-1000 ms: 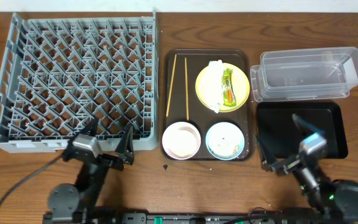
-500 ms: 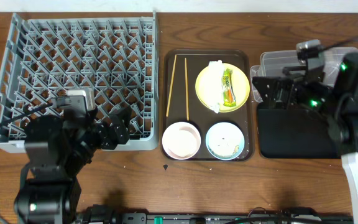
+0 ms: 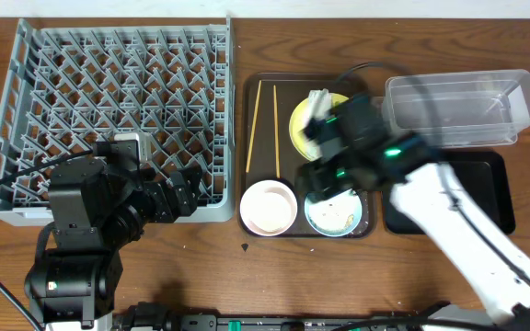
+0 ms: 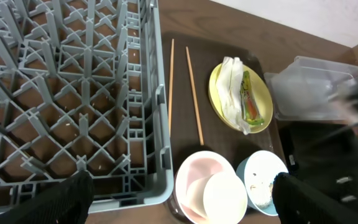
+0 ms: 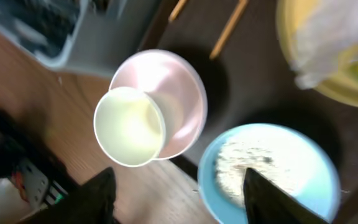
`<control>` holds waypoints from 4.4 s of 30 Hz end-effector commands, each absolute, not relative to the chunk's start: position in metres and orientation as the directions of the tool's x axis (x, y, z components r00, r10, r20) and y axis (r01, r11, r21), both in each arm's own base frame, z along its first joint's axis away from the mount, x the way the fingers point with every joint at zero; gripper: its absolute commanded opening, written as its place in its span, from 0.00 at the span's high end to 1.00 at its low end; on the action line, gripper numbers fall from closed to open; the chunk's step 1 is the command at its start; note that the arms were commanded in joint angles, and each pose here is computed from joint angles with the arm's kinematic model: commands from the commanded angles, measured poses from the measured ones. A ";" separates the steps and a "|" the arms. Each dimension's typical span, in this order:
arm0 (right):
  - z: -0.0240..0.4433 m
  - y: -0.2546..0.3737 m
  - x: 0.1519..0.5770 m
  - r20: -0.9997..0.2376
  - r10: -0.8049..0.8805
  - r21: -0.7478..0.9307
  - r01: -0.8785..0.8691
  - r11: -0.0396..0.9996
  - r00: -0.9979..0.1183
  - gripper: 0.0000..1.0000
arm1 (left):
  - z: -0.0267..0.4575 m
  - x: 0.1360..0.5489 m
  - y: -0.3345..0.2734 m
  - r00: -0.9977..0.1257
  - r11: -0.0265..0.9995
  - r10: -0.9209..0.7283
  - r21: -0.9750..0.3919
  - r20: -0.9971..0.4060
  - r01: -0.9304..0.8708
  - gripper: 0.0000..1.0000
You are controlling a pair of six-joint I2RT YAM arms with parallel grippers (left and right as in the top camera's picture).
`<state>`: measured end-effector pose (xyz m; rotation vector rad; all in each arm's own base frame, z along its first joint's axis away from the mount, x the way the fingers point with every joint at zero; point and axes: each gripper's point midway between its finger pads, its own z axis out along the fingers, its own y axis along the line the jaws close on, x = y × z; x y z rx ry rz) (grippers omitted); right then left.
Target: Sort waste into correct bins and load items into the dishwasher
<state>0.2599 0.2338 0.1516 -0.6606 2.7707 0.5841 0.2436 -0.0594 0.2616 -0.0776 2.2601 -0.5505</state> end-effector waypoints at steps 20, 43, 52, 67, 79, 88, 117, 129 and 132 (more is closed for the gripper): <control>0.053 0.193 0.410 -0.467 -0.044 0.098 -0.101 0.990 -0.883 0.47 | 0.250 0.220 -0.010 -0.689 0.944 -0.323 -0.277 -0.649 -0.182 0.08; 0.180 0.062 0.425 -0.618 0.362 0.234 0.276 0.932 -0.698 0.99 | 0.250 0.220 -0.010 -0.689 0.944 -0.323 -0.277 -0.649 -0.182 0.08; 0.123 -0.032 0.443 -0.548 0.562 0.210 0.549 0.809 -0.619 0.78 | 0.250 0.220 -0.010 -0.689 0.944 -0.323 -0.277 -0.649 -0.182 0.08; 0.130 0.136 0.405 -0.546 0.039 0.105 -0.022 0.994 -0.837 0.37 | 0.250 0.220 -0.010 -0.689 0.944 -0.323 -0.277 -0.649 -0.182 0.08; -0.012 0.156 0.417 -0.389 -0.040 -0.003 -0.042 0.999 -0.921 0.55 | 0.250 0.220 -0.010 -0.689 0.944 -0.323 -0.277 -0.649 -0.182 0.08; 0.104 0.111 0.431 -0.504 0.323 0.213 0.248 0.945 -0.801 0.99 | 0.250 0.220 -0.010 -0.689 0.944 -0.323 -0.277 -0.649 -0.182 0.08; 0.158 0.201 0.268 -0.281 -0.280 0.450 -0.383 0.807 -0.918 0.44 | 0.249 0.220 0.005 -0.675 0.953 -0.303 -0.204 -0.672 -0.224 0.08; 0.063 0.245 0.248 -0.139 -0.395 0.161 -0.415 0.896 -0.908 0.57 | 0.252 0.223 -0.012 -0.680 0.936 -0.342 -0.302 -0.649 -0.182 0.08; 0.051 0.257 0.259 -0.167 -0.386 0.175 -0.413 0.894 -0.907 0.80 | 0.256 0.227 -0.014 -0.666 0.929 -0.356 -0.324 -0.656 -0.178 0.08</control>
